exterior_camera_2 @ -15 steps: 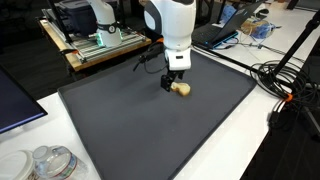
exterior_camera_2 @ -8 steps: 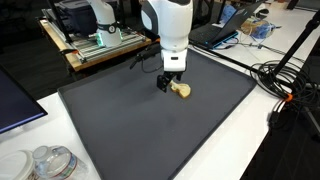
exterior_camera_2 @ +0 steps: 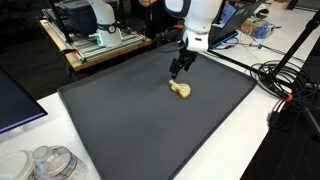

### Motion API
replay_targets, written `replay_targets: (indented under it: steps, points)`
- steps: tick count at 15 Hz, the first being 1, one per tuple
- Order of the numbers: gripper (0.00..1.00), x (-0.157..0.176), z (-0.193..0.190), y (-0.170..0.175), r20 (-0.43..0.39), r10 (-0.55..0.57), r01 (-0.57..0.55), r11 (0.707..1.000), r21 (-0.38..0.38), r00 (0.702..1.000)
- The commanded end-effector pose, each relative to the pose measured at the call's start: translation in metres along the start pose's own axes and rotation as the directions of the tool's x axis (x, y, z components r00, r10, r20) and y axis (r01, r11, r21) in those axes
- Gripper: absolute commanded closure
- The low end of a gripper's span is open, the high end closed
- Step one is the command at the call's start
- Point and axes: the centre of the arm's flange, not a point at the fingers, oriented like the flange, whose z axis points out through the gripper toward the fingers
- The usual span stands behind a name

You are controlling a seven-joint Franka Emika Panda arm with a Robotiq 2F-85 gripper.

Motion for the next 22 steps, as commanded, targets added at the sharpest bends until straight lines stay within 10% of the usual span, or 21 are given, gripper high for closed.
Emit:
replay_targets:
  steps: [1, 7, 14, 22]
  points:
    - [0.0, 0.012, -0.018, -0.029, 0.039, 0.023, -0.018, 0.991, -0.134, 0.999]
    - [0.0, 0.028, -0.026, -0.081, 0.047, 0.04, -0.022, 0.937, -0.349, 0.998]
    - [0.0, 0.02, -0.025, -0.097, 0.014, -0.002, 0.006, 0.933, -0.359, 1.0]
    - [0.0, 0.017, 0.025, -0.156, 0.041, 0.041, -0.013, 0.848, -0.53, 0.998]
